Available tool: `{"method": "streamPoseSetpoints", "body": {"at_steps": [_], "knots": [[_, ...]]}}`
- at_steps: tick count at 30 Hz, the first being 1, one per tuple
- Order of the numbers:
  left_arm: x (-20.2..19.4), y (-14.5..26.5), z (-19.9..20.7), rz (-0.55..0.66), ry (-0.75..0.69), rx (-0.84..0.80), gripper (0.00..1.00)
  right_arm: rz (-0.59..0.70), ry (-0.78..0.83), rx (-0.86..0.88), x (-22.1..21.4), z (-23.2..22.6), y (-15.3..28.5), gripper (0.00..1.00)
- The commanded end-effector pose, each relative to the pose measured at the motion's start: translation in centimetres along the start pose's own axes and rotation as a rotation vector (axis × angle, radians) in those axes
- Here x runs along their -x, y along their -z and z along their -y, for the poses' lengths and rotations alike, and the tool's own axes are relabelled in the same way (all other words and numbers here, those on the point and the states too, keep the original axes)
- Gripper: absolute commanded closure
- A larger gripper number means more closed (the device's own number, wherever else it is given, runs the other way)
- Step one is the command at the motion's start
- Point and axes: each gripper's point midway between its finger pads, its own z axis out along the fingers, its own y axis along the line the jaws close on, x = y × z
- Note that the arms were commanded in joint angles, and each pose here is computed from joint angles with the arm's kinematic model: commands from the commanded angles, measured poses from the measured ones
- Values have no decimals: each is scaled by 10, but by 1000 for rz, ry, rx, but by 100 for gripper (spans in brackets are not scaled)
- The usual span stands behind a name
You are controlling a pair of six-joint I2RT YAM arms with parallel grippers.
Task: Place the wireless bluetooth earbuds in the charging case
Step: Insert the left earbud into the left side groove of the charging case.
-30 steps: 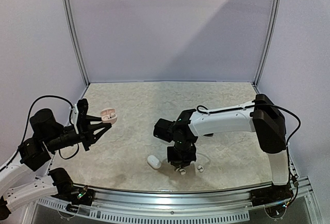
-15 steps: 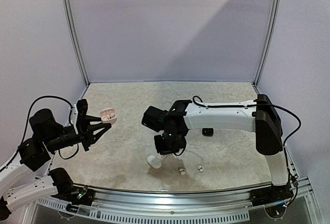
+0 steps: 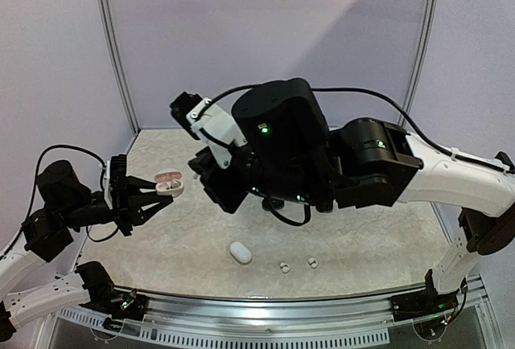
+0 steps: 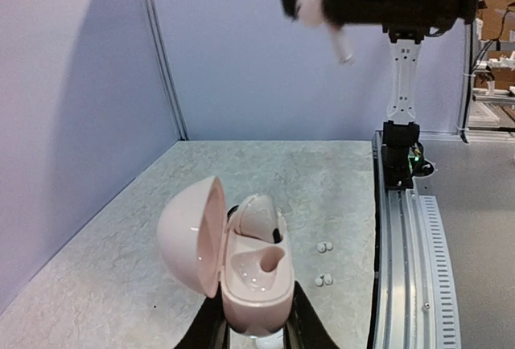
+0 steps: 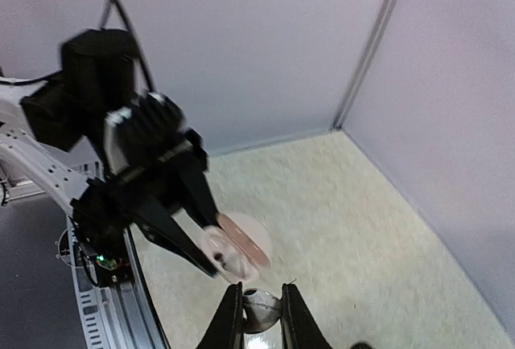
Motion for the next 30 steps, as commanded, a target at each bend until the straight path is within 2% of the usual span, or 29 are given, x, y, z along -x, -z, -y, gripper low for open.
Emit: {"method": "streamPoseSetpoints", "body": {"at_steps": [1, 10, 30], "knots": [[15, 2, 10, 25, -77, -71, 100, 198, 309, 48, 49, -38, 3, 100], [16, 6, 21, -18, -180, -129, 100, 187, 470, 97, 49, -70, -13, 100], [24, 6, 27, 12, -130, -159, 100, 41, 553, 44, 5, -65, -36, 100]]}}
